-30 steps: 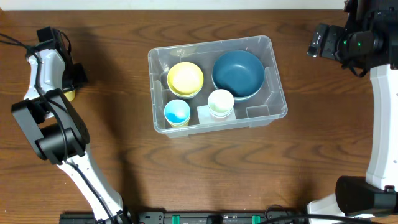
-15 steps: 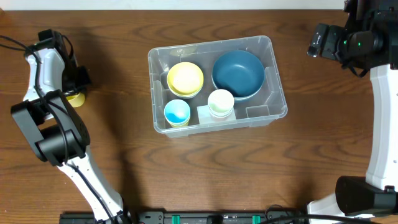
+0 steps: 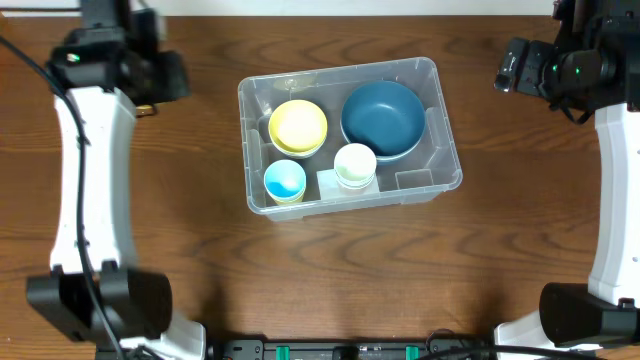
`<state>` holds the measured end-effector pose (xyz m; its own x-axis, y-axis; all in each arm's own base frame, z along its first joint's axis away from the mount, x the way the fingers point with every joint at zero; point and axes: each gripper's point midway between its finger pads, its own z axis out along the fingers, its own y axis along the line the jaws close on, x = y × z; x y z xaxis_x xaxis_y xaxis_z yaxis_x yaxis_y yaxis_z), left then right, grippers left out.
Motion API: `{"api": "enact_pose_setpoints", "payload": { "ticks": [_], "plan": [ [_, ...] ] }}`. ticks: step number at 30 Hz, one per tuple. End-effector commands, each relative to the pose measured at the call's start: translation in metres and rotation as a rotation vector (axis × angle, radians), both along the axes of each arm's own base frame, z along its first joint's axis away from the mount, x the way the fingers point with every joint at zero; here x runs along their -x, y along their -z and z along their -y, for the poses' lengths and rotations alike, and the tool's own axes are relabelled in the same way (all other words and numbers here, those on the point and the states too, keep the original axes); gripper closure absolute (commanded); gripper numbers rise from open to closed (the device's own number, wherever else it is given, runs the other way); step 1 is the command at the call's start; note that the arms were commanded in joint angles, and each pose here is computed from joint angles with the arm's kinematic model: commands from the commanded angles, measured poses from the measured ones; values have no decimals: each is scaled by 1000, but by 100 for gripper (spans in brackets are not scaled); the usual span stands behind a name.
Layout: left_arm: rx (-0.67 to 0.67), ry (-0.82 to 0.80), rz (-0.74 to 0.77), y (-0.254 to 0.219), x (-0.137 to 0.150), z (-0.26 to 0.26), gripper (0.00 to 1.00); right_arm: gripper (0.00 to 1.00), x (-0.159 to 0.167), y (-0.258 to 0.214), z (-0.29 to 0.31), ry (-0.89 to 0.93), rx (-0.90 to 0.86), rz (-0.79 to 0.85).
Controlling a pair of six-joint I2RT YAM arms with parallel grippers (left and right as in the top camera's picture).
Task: Pack container
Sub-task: 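Carry the yellow cup over the bin and lower it onto the blue cup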
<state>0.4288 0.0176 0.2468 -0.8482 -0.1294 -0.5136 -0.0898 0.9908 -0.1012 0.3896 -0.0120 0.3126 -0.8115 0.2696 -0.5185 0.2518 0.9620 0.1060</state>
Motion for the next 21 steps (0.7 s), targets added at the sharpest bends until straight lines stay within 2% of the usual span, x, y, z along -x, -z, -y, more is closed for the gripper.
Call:
{"api": "enact_pose_setpoints", "payload": {
  "ticks": [1,10,15,21],
  "plan": [
    [17,141,17,-17,15,61,94,1,2,-2,2,18,-8,7],
    [-13,393,-197,21,70,150,94,1,2,-2,2,18,-8,7],
    [-33,461,-281,48,92,170,94,1,2,-2,2,17,-8,7],
    [-56,485,-402,87,117,170,94,1,2,-2,2,18,-8,7]
  ]
}}
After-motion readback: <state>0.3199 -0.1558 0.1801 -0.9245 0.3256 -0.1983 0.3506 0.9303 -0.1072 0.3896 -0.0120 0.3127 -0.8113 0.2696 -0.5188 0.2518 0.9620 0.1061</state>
